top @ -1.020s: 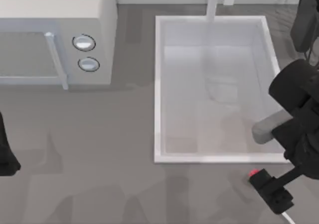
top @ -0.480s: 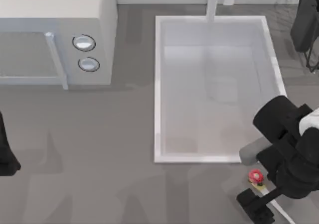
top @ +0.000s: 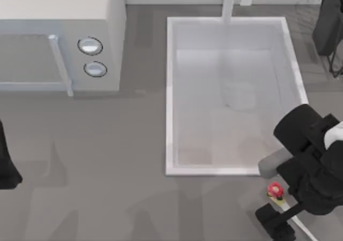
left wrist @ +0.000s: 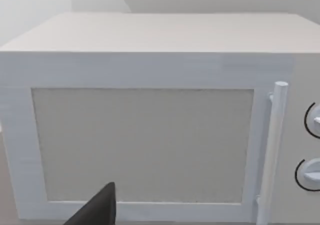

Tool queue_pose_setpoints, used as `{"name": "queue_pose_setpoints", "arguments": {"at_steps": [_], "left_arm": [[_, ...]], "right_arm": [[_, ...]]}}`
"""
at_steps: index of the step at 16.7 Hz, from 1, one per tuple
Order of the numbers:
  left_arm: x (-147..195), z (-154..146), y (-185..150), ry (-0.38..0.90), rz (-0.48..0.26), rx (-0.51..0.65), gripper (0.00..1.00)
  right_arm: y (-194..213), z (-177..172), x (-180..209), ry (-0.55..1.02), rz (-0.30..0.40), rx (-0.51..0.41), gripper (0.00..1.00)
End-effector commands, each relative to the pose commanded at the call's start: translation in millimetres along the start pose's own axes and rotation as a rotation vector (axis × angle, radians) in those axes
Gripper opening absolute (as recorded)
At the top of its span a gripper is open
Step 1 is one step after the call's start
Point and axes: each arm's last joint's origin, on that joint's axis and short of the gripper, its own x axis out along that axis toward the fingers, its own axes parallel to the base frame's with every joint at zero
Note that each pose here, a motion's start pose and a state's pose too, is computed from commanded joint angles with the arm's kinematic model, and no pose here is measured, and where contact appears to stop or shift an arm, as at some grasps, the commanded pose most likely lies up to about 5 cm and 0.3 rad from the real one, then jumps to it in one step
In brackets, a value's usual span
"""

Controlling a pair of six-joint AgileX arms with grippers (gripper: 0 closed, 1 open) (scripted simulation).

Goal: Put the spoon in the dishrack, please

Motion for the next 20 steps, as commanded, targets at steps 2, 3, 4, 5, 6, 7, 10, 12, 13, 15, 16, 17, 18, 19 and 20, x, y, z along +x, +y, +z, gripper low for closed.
{"name": "queue_pose_setpoints", "arguments": {"at_steps": [2, 3, 4, 5, 6, 7, 10, 12, 13, 15, 16, 17, 18, 19, 20], "left_arm": [[0.0, 0.0, 0.0, 0.000, 0.000, 0.000, 1.00], [0.0, 0.0, 0.0, 0.000, 0.000, 0.000, 1.00], [0.0, 0.0, 0.0, 0.000, 0.000, 0.000, 1.00], [0.0, 0.0, 0.0, 0.000, 0.000, 0.000, 1.00], [0.0, 0.0, 0.0, 0.000, 0.000, 0.000, 1.00], [0.0, 0.0, 0.0, 0.000, 0.000, 0.000, 1.00], [0.0, 0.0, 0.0, 0.000, 0.000, 0.000, 1.00], [0.0, 0.0, 0.0, 0.000, 0.000, 0.000, 1.00], [0.0, 0.0, 0.0, 0.000, 0.000, 0.000, 1.00], [0.0, 0.0, 0.0, 0.000, 0.000, 0.000, 1.00], [0.0, 0.0, 0.0, 0.000, 0.000, 0.000, 1.00], [0.0, 0.0, 0.0, 0.000, 0.000, 0.000, 1.00], [0.0, 0.0, 0.0, 0.000, 0.000, 0.000, 1.00], [0.0, 0.0, 0.0, 0.000, 0.000, 0.000, 1.00], [0.0, 0.0, 0.0, 0.000, 0.000, 0.000, 1.00]], "right_arm": [[0.0, 0.0, 0.0, 0.000, 0.000, 0.000, 0.77], [0.0, 0.0, 0.0, 0.000, 0.000, 0.000, 0.70], [0.0, 0.0, 0.0, 0.000, 0.000, 0.000, 0.62], [0.0, 0.0, 0.0, 0.000, 0.000, 0.000, 0.55], [0.0, 0.0, 0.0, 0.000, 0.000, 0.000, 0.47], [0.0, 0.0, 0.0, 0.000, 0.000, 0.000, 0.40], [0.0, 0.0, 0.0, 0.000, 0.000, 0.000, 0.17], [0.0, 0.0, 0.0, 0.000, 0.000, 0.000, 0.02], [0.0, 0.0, 0.0, 0.000, 0.000, 0.000, 0.00], [0.0, 0.0, 0.0, 0.000, 0.000, 0.000, 0.00], [0.0, 0.0, 0.0, 0.000, 0.000, 0.000, 0.00], [0.0, 0.0, 0.0, 0.000, 0.000, 0.000, 0.00], [0.0, 0.0, 0.0, 0.000, 0.000, 0.000, 0.00], [0.0, 0.0, 0.0, 0.000, 0.000, 0.000, 0.00], [0.0, 0.0, 0.0, 0.000, 0.000, 0.000, 0.00]]}}
